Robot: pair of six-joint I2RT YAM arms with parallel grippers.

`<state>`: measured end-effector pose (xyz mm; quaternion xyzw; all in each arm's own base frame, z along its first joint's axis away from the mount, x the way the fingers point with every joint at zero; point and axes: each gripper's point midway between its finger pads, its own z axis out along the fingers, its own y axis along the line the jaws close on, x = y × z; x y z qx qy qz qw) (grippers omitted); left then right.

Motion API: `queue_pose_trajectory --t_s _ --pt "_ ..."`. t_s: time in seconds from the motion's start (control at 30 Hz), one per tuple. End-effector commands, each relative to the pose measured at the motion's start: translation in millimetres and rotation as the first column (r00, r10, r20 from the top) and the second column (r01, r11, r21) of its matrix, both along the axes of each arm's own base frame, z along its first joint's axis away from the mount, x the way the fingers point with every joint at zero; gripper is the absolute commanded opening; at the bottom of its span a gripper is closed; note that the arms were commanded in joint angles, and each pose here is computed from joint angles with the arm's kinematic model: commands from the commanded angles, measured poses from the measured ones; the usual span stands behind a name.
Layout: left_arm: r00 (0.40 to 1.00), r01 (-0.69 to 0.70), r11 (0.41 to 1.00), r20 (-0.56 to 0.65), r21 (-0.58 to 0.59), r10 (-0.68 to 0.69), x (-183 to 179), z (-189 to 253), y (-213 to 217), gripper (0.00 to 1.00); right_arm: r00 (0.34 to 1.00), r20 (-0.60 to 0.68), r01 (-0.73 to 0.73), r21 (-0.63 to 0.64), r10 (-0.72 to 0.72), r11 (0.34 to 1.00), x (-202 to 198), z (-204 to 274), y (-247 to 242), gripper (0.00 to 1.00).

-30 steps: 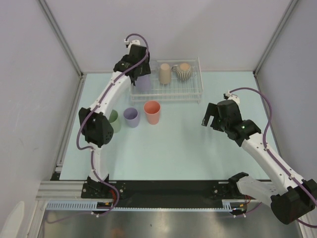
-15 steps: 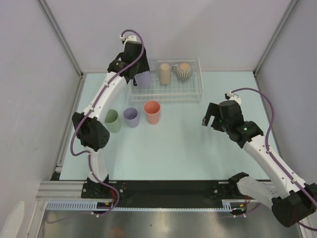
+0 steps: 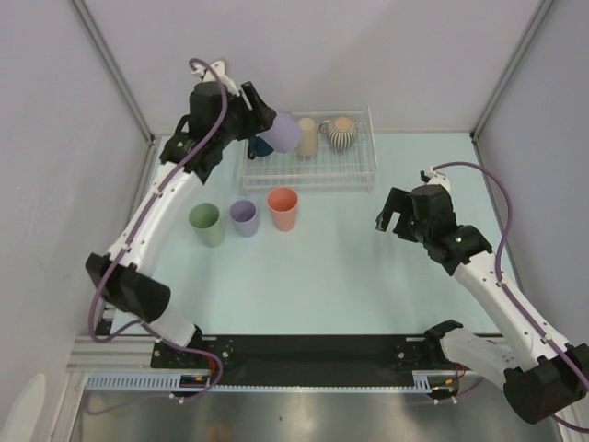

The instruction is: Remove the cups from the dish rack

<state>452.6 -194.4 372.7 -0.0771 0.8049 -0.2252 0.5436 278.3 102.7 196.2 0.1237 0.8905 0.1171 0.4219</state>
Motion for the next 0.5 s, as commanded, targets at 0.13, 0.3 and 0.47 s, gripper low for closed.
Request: queue_pose_trajectory --t_s 0.13,0.3,0.47 --pt "0.973 0.214 0.907 0.166 -0.364 -0.163 -60.0 42.9 -4.7 0.00 0.980 0.191 -0.099 0.219 0.057 0.971 14.5 60.9 23.4 1.00" --pt "0.930 0.359 0.815 0.255 -0.455 -0.267 -97.8 49.8 -13.5 0.00 0.951 0.287 -0.206 0.330 0.110 0.921 15.4 91.7 44.0 1.00" --pt "0.876 0.477 0.703 0.350 -0.527 -0.333 -126.2 63.8 -22.3 0.00 0.929 0.351 -0.276 0.438 0.120 0.856 18.0 111.9 54.2 1.00"
